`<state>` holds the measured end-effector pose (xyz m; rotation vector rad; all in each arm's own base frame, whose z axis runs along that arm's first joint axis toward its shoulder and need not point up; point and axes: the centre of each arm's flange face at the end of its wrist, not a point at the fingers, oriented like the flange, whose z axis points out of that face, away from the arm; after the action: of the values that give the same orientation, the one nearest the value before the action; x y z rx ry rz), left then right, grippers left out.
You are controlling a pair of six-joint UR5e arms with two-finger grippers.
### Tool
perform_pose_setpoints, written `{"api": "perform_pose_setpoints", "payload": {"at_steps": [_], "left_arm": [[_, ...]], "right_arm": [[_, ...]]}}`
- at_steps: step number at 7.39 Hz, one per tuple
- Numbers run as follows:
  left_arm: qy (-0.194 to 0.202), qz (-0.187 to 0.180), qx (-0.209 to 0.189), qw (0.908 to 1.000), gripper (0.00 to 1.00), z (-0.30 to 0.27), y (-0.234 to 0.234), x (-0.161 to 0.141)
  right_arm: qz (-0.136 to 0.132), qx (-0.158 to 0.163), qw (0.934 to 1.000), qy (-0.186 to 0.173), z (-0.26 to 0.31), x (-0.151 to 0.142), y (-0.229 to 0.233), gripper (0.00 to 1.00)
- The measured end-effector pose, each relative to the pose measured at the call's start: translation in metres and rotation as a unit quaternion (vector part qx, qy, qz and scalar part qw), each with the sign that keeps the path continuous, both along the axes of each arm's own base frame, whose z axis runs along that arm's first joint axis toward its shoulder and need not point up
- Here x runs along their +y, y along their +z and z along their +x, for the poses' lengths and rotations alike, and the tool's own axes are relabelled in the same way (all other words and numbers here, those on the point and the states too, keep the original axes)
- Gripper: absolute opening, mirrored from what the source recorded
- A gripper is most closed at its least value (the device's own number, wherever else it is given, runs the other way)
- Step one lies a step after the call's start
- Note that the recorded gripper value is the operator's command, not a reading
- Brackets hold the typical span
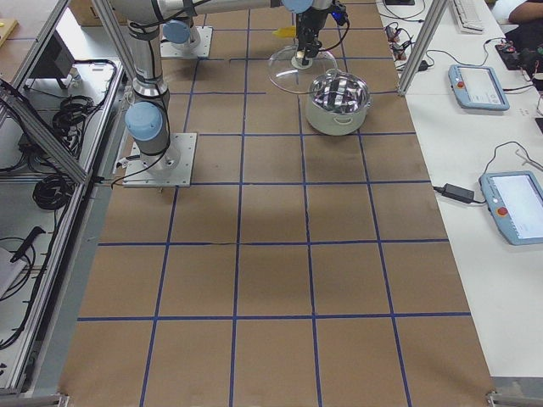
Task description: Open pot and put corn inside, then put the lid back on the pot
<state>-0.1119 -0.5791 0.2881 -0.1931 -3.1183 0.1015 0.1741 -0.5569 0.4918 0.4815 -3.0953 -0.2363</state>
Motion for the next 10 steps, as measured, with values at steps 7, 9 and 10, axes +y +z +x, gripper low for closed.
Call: {"api": "perform_pose_setpoints", "payload": {"at_steps": [7, 9, 10], "left_arm": [[0.035, -0.032, 0.070, 0.9964, 0.25, -0.247, 0.098, -0.116], [0.038, -0.031, 0.074, 0.9960, 0.25, -0.305, 0.078, -0.135], [0.040, -0.031, 0.075, 0.9959, 0.28, -0.322, 0.067, -0.140]], "right_arm": [[-0.001, 0.002, 1.0000, 0.002, 0.000, 0.000, 0.000, 0.25], [-0.001, 0.003, 1.0000, 0.002, -0.001, 0.000, 0.000, 0.25], [0.000, 0.003, 1.0000, 0.002, -0.001, 0.000, 0.000, 0.25]]}}
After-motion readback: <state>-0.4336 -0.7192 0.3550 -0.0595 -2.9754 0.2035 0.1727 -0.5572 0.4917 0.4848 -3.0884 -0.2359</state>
